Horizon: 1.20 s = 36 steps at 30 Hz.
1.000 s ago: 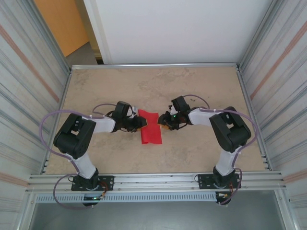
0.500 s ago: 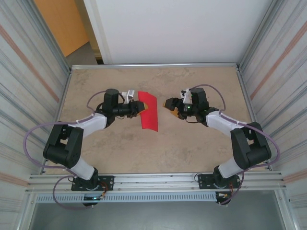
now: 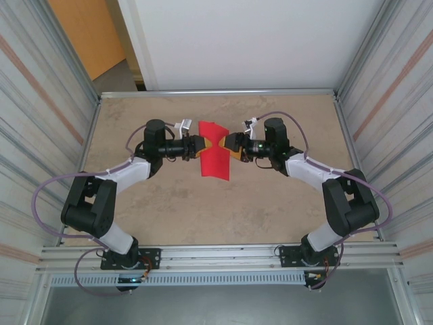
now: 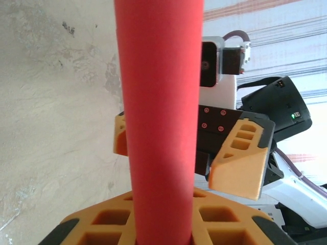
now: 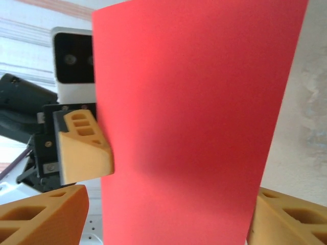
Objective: Fold a paper plane with a square sheet of paper (pick it up from the middle)
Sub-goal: First fold in half a square sheet of paper at the center of the table.
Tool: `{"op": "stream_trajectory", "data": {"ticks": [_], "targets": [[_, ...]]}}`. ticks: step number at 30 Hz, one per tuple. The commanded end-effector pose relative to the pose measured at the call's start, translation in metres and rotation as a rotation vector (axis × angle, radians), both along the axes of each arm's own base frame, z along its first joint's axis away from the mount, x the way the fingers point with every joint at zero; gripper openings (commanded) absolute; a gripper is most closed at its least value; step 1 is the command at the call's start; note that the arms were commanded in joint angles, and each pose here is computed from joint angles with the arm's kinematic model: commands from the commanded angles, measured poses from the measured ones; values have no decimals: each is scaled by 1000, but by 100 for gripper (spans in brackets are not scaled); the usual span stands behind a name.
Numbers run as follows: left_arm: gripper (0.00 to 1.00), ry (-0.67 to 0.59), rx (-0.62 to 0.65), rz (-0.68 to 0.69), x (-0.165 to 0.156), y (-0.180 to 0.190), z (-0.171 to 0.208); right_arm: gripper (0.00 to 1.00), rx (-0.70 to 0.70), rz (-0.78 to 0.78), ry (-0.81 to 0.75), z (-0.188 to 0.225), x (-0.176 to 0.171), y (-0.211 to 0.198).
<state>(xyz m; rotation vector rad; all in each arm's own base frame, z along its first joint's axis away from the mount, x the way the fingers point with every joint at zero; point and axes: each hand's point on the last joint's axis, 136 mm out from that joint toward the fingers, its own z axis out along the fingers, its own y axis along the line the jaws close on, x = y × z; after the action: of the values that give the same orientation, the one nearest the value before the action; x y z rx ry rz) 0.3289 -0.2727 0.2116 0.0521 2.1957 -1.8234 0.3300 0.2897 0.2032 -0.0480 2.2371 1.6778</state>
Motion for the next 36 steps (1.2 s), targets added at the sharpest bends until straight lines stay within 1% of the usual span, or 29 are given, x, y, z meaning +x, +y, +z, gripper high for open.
{"op": "stream_trajectory", "data": {"ticks": [1, 3, 7, 11, 14, 16, 17, 20, 21, 25, 26, 31, 36], "targets": [[21, -26, 11, 5, 1, 7, 9, 69, 49, 24, -27, 17, -2, 2], [21, -18, 25, 21, 3, 11, 4, 65, 50, 16, -32, 19, -3, -2], [20, -7, 35, 32, 5, 14, -3, 50, 51, 23, -35, 19, -6, -4], [20, -1, 37, 31, 5, 14, -5, 40, 17, 31, -21, 11, -9, -1], [21, 0, 37, 31, 5, 14, -5, 30, -15, 38, -4, 2, -10, 3], [22, 6, 39, 28, 3, 14, -6, 20, -27, 35, 10, 0, -7, 4], [23, 10, 41, 32, 4, 15, -7, 17, -31, 31, 18, -1, -6, 3], [28, 31, 82, 59, 5, 22, -17, 9, -42, -5, 27, -2, 1, -5], [33, 42, 103, 79, 6, 27, -22, 6, -46, -18, 25, 0, 3, -9], [59, 84, 193, 152, 9, 50, -46, 2, -96, -72, 42, 0, 8, -34], [62, 93, 210, 171, 9, 57, -51, 1, -113, -82, 49, -1, 8, -41], [71, 115, 241, 244, 11, 84, -66, 0, -183, -145, 55, 6, 7, -77], [79, 121, 263, 271, 9, 94, -74, 0, -257, -169, 37, 21, 7, -88]]}}
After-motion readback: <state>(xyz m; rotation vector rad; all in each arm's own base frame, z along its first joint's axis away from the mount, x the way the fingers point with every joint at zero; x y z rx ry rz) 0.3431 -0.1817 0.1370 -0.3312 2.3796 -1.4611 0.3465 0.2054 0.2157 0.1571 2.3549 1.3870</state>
